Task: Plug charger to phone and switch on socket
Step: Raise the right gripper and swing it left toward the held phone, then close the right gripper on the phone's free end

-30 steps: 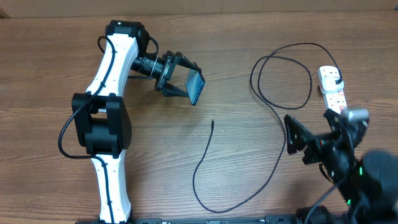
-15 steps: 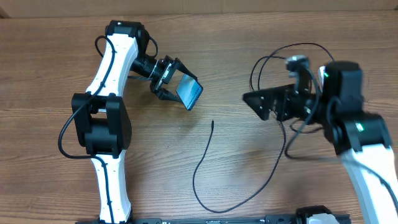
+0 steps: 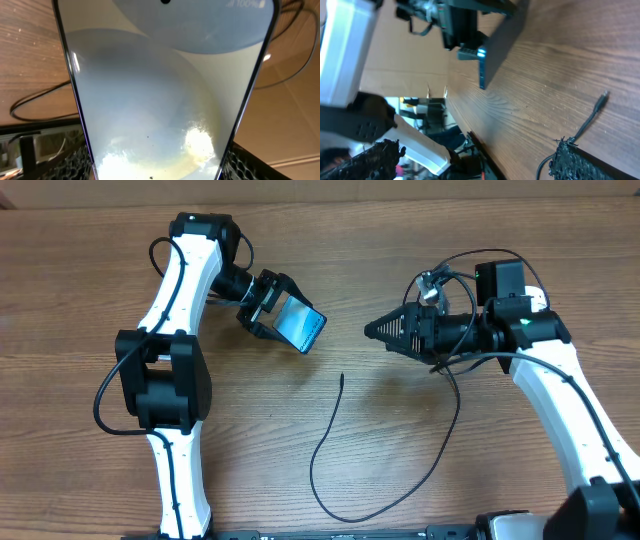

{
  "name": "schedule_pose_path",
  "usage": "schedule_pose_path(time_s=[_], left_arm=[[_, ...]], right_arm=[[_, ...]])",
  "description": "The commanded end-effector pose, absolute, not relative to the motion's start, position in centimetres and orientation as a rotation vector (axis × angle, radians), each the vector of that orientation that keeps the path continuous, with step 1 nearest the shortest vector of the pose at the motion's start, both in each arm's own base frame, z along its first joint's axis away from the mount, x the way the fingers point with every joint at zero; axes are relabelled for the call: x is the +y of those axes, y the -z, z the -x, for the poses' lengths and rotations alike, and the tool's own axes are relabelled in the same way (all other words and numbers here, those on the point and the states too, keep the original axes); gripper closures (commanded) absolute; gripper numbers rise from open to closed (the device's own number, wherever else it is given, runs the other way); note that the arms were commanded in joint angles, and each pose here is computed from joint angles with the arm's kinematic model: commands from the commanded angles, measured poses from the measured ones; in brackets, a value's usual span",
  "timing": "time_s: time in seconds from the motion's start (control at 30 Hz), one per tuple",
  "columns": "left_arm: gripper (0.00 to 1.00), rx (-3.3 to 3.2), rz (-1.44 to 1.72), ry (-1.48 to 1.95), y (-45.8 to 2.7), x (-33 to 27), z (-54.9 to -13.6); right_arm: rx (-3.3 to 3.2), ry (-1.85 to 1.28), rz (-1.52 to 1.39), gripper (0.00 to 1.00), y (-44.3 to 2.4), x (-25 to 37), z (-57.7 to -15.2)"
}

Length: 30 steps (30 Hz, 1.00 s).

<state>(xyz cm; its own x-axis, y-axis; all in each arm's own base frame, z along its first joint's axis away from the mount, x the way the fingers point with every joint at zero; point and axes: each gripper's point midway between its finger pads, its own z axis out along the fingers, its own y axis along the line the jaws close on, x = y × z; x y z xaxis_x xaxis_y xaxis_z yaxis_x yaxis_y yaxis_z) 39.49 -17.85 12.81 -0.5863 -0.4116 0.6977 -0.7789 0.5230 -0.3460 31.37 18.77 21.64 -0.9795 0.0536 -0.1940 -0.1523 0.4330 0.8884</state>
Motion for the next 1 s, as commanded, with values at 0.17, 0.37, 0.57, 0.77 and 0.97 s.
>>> schedule_pose_path(time_s=[0.17, 0.37, 0.57, 0.77, 0.97], left_arm=[[0.96, -2.188, -1.200, -0.668, -11.7, -18.1, -39.5], [0.96, -2.184, -1.238, -0.641, -11.4, -19.3, -39.6], [0.96, -2.160, -1.250, -0.659, -11.6, -20.9, -39.7], [0.96, -2.127, -1.241, -0.677, -12.0, -22.2, -39.4], [0.96, -2.088, -1.209, -0.712, -12.6, -23.5, -39.0]], right_arm=[[2.573, -1.467, -0.101, 0.00, -20.6, 18.1, -32.6], [2.628, -1.359, -0.300, 0.00, -19.4, 17.0, -33.5], [2.642, -1.310, -0.343, 0.00, -19.0, 17.7, -33.8], [2.678, -1.195, -0.362, 0.00, -18.1, 19.0, -33.6], [2.674, -1.120, -0.357, 0.00, -17.8, 20.5, -33.8]])
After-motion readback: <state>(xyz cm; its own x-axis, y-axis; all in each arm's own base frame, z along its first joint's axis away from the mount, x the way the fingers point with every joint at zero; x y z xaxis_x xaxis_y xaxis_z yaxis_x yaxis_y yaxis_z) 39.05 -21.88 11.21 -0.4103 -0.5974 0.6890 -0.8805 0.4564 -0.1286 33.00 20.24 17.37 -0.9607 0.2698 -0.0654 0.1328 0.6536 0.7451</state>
